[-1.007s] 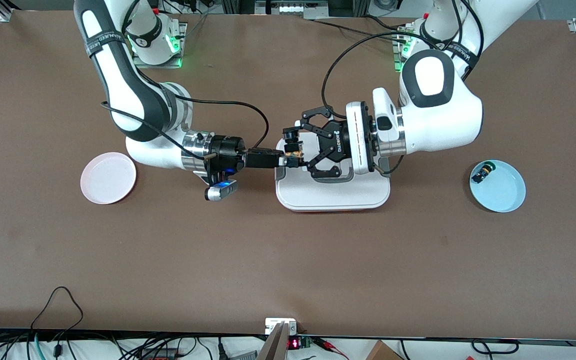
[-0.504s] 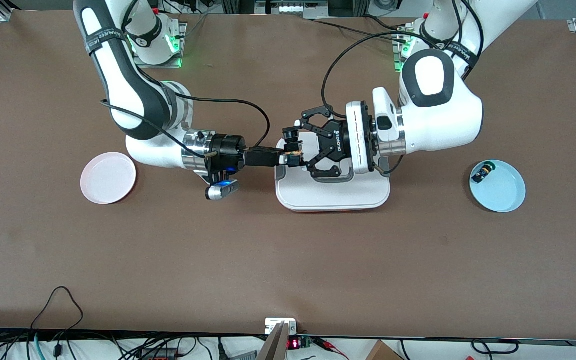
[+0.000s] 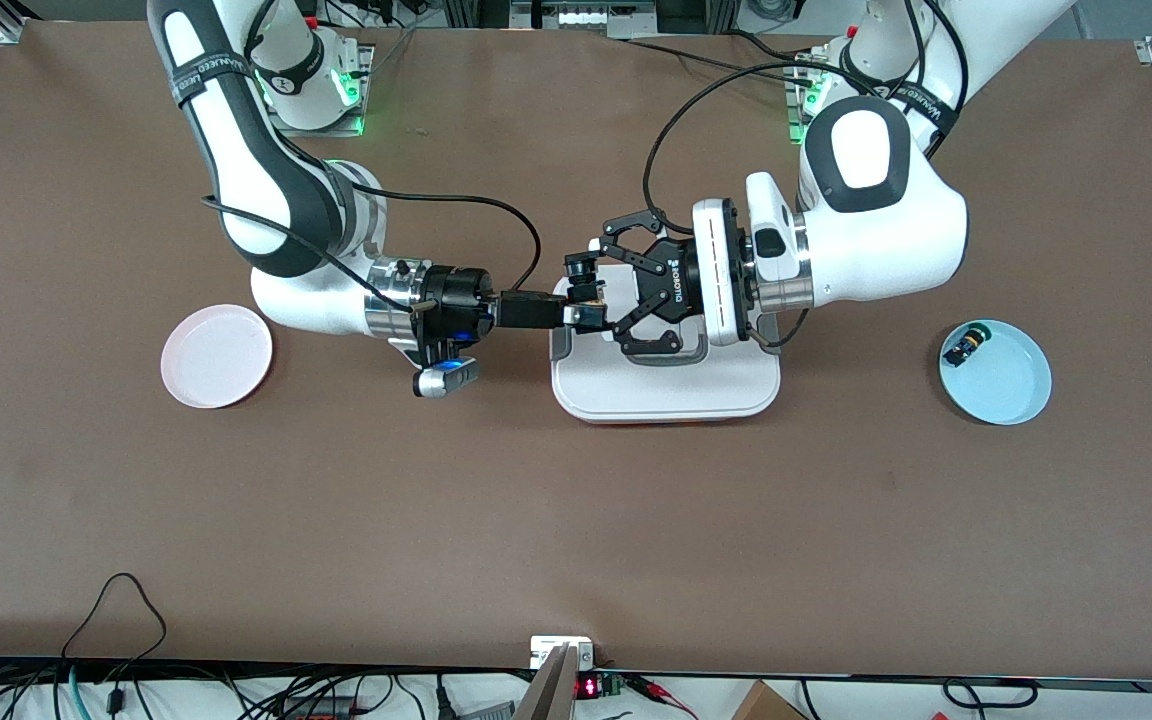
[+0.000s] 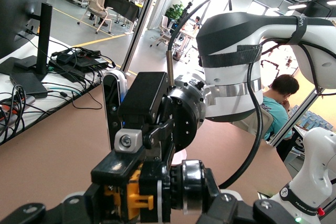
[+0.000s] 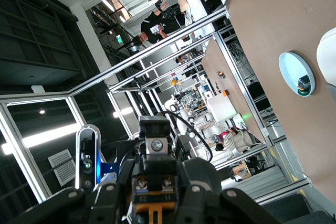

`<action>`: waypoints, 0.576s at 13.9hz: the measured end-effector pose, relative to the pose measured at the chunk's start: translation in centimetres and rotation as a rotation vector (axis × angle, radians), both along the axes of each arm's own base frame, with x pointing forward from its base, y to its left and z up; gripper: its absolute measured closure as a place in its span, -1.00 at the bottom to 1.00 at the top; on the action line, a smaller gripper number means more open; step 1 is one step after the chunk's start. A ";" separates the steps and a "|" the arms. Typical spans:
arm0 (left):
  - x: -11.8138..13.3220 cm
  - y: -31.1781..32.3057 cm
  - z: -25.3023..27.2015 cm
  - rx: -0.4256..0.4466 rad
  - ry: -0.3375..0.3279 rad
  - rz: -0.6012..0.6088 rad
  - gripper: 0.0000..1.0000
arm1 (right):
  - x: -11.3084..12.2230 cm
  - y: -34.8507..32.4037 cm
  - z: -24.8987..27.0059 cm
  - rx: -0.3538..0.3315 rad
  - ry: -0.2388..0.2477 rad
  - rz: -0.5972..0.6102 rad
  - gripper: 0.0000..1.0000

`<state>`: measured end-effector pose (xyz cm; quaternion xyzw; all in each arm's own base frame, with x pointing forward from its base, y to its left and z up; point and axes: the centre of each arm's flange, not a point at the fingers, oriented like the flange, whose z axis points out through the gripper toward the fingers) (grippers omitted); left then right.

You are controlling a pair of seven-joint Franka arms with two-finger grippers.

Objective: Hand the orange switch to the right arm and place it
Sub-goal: 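Close the right gripper on the orange switch held by the left gripper, then open the left gripper and pull it back while the right gripper withdraws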

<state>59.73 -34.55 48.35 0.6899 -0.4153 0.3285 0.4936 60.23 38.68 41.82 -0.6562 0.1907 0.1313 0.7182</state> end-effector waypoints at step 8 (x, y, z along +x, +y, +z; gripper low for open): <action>-0.2 -0.1 -0.4 0.002 0.012 -0.004 -1.00 | 0.2 -0.1 0.7 0.001 -0.027 -0.001 0.32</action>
